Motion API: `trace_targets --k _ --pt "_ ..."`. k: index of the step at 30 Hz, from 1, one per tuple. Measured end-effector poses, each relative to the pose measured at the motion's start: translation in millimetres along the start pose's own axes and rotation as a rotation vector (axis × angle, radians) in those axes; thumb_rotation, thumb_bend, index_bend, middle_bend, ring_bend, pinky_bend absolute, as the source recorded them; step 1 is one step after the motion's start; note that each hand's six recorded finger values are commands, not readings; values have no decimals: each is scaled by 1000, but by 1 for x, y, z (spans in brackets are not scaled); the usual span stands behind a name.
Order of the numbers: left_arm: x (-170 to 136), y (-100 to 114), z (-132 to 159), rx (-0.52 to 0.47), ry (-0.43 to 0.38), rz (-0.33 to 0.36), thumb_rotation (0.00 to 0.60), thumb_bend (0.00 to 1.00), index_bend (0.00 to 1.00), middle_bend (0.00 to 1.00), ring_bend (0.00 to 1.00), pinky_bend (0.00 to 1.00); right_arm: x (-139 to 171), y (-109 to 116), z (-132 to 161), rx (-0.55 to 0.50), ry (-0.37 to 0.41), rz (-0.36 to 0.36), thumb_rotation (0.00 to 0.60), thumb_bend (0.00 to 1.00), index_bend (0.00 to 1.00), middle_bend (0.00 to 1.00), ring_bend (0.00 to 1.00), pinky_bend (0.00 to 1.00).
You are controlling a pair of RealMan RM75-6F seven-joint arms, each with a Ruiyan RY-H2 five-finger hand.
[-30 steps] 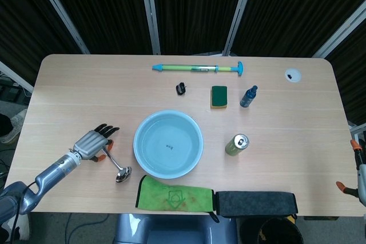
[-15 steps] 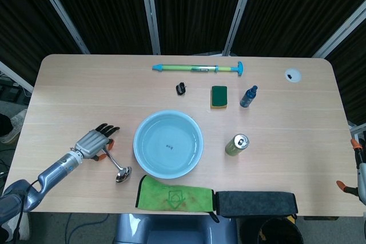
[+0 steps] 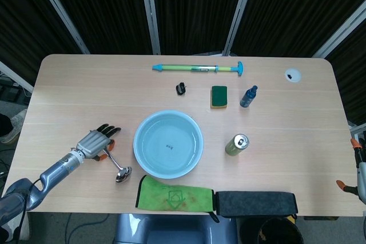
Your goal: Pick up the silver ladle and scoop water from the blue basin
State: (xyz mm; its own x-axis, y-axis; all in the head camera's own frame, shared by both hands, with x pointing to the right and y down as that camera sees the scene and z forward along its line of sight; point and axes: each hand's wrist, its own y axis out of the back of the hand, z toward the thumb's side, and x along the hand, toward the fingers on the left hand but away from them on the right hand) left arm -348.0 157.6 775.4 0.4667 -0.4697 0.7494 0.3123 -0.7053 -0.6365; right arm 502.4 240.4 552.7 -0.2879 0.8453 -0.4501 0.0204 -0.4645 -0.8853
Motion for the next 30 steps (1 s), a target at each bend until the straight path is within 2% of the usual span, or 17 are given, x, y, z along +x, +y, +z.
trace_targets --k 9,30 --pt "-4 1 -2 8 -2 15 600 493 574 0 0 0 0 -1 1 5 1 3 600 0 0 0 0 0" --pt "-38 23 11 51 -63 115 600 499 593 0 0 0 3 -1 4 7 12 0 600 0 0 0 0 0"
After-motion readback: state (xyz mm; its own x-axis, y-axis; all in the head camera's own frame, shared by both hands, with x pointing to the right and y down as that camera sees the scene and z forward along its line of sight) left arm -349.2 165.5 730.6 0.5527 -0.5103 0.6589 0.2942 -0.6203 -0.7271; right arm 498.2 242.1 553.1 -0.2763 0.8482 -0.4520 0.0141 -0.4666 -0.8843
